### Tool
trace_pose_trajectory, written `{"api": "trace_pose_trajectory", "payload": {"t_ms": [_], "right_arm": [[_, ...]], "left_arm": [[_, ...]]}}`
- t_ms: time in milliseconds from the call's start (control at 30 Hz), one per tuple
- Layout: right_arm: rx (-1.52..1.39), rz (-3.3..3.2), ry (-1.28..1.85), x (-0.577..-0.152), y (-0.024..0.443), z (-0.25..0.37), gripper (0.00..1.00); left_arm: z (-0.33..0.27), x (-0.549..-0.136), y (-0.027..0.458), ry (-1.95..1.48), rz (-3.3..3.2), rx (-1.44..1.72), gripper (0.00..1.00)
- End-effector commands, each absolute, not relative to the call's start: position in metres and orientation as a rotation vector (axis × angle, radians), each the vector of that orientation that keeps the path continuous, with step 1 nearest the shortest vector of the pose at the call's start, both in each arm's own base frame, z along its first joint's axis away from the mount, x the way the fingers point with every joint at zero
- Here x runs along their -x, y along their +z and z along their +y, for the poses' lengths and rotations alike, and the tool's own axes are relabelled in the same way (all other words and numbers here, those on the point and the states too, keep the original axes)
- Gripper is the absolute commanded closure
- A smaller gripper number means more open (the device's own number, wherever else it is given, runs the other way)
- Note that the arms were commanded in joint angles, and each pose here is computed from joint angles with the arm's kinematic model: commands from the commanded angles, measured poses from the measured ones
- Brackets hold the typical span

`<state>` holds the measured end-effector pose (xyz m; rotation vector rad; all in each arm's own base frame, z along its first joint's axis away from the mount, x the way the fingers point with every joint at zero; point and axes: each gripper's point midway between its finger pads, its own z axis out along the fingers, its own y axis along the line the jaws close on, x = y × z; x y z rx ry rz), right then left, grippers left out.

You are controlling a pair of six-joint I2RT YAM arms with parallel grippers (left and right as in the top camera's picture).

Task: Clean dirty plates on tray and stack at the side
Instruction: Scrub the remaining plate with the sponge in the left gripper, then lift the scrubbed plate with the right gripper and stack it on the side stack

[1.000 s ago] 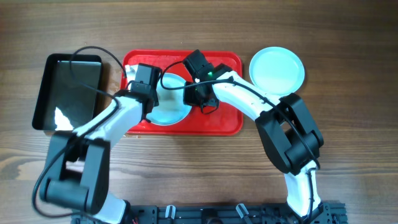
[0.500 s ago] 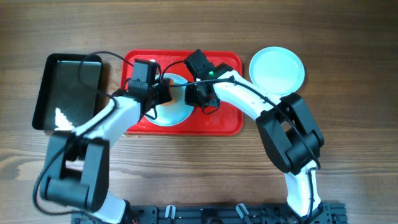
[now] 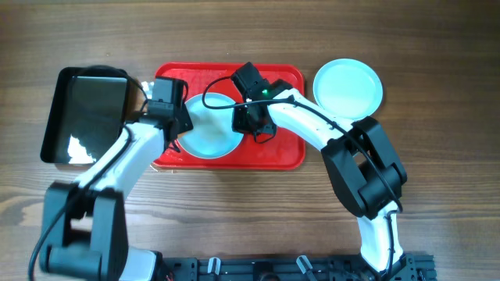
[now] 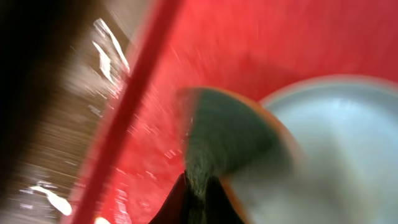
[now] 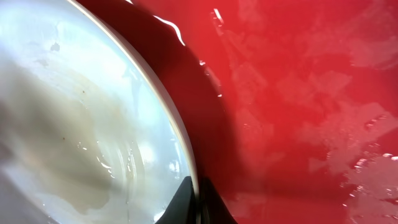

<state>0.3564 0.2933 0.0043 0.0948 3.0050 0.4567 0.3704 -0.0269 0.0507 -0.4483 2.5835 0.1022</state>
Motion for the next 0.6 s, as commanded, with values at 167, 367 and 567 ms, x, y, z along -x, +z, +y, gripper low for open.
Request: {"api": "trace_pose_trajectory", "payload": {"t_ms": [167, 367, 567], "right_arm": [[0.011, 2.925, 0.276, -0.395, 0.038, 0.270, 0.96], [0.329, 2.672, -0.174, -0.444, 0.142, 0.228, 0.96], [0.589, 2.389, -0.608, -0.458, 0.221, 0.201, 0.96]], "left_arm": [[-0.014, -0.366, 0.108, 0.111, 2.448, 0.448, 0.96], [-0.029, -0.362, 0.095, 0.014, 2.513, 0.417, 0.96], [-0.038, -0.361, 0.094, -0.047, 2.531, 0.396, 0.96]]}}
